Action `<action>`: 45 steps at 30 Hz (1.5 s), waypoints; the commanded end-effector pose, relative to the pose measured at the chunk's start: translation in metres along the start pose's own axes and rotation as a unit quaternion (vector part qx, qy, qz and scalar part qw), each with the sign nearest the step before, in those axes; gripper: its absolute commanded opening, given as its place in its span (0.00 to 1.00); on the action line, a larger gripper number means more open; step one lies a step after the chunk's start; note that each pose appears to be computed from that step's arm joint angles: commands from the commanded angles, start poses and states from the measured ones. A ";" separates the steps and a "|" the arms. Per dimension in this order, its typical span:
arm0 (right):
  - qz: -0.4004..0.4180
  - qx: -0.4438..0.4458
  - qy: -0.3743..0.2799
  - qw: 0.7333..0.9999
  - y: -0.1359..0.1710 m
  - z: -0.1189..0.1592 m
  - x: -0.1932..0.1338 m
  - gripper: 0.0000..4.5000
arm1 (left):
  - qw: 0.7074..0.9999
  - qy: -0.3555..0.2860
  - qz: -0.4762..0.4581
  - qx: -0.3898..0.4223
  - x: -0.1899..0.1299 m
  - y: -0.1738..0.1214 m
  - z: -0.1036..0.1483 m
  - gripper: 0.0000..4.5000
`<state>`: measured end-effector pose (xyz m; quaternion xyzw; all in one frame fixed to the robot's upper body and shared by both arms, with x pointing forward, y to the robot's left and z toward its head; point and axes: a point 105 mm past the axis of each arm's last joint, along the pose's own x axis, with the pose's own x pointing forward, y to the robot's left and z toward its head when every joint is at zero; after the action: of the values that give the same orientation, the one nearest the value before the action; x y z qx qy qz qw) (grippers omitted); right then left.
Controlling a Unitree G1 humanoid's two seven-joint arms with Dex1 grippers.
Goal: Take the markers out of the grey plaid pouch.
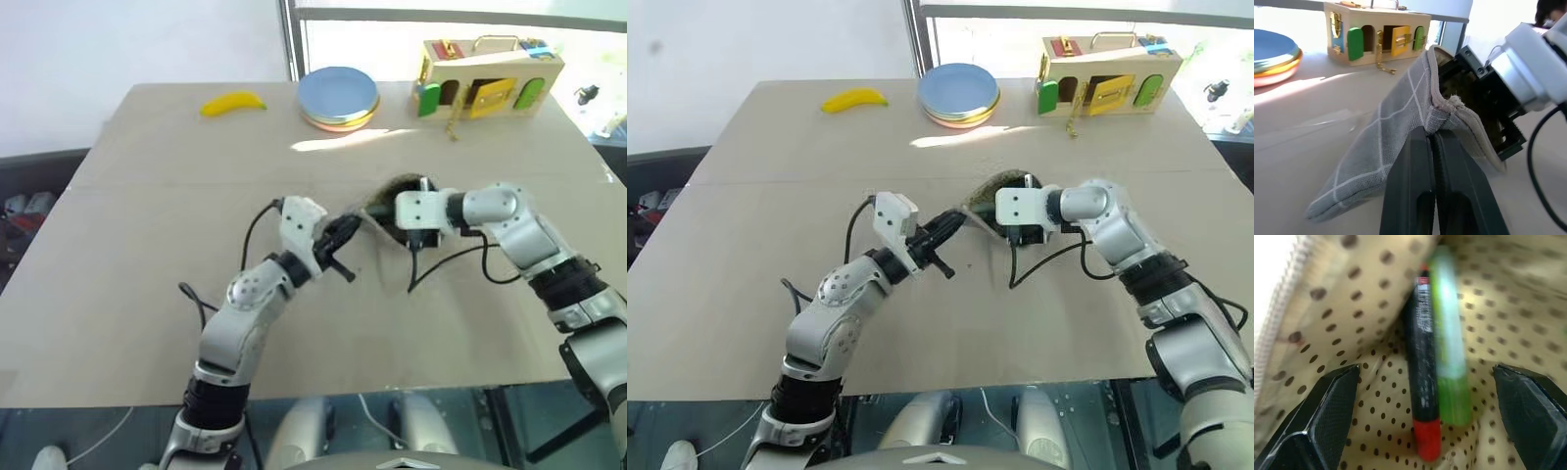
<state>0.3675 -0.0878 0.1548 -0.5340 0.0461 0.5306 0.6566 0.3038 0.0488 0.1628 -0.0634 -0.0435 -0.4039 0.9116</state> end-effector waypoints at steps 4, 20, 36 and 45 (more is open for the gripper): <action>0.045 -0.023 0.043 0.998 -0.006 0.002 -0.031 0.99 | 0.990 -0.021 -0.082 -0.112 0.000 -0.025 0.014 0.00; 0.172 -0.024 0.097 0.980 0.037 -0.015 -0.041 0.99 | 0.964 0.047 -0.089 -0.247 -0.014 -0.025 -0.021 0.00; 0.194 -0.029 0.109 0.974 0.053 -0.035 -0.021 0.16 | 0.964 0.052 -0.072 -0.252 -0.016 -0.022 -0.033 0.00; 0.145 -0.007 0.089 0.985 0.032 -0.024 -0.048 0.16 | 0.965 0.053 -0.067 -0.249 -0.017 -0.020 -0.035 0.00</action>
<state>0.3347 -0.1341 0.1327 -0.5734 0.1903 0.5848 0.5413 0.2776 0.0389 0.1248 -0.2650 0.1150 -0.4696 0.8343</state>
